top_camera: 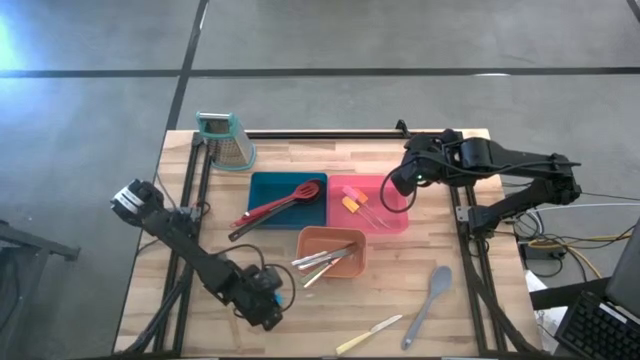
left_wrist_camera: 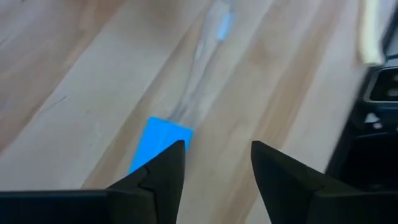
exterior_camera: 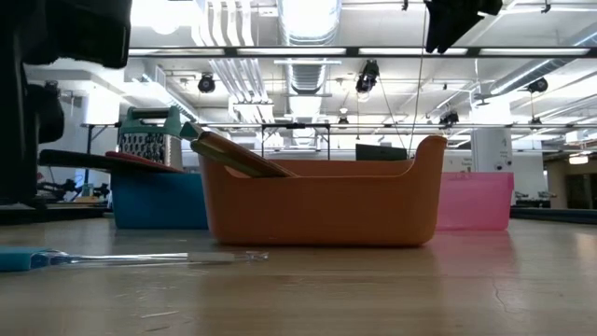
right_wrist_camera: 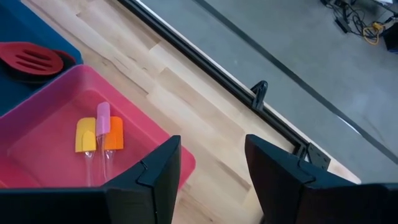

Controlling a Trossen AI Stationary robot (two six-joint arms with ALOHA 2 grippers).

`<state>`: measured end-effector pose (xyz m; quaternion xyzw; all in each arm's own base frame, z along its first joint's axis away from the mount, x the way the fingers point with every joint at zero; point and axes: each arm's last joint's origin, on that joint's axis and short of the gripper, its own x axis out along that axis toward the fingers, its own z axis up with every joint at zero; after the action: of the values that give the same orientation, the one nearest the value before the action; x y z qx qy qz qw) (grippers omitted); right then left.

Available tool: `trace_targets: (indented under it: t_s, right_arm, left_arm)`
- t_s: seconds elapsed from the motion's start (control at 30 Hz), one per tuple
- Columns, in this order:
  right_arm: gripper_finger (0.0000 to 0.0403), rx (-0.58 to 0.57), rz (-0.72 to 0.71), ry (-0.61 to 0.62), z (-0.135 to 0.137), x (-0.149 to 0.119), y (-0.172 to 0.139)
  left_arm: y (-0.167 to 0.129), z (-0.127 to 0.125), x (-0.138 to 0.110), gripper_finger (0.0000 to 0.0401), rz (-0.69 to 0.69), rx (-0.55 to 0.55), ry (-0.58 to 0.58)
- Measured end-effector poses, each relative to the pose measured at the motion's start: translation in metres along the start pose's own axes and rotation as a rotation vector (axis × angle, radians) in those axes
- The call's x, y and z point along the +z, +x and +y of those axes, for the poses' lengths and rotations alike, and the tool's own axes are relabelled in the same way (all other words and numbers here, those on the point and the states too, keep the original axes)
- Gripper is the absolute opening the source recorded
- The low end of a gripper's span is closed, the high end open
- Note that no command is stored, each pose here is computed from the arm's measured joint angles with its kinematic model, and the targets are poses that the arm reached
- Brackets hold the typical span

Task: Pick & Place Kitchen Items
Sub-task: Put the blue spatula into the red bin

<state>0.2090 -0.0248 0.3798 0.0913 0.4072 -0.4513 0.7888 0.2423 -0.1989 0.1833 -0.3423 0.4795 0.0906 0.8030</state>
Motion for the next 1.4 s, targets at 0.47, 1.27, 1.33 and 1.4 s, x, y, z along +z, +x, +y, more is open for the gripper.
trace_targets:
  t_s: [0.47, 1.27, 1.33, 1.4]
  right_arm:
    - [0.0169, 0.011, 0.042, -0.028, 0.003, -0.006, 0.006]
    - [0.0173, 0.013, 0.04, -0.028, 0.003, -0.005, 0.005]
    - [0.0171, 0.015, 0.037, -0.025, 0.003, -0.005, 0.005]
    - [0.017, 0.017, 0.033, -0.02, 0.003, -0.004, 0.005]
  left_arm:
    - [0.008, 0.018, -0.007, 0.0184, 0.02, 0.062, -0.091]
    - [0.029, 0.052, -0.022, 0.0181, 0.021, -0.032, -0.053]
    - [0.031, 0.053, -0.023, 0.0181, 0.022, -0.02, -0.049]
    - [0.035, 0.056, -0.024, 0.0181, 0.027, -0.004, -0.056]
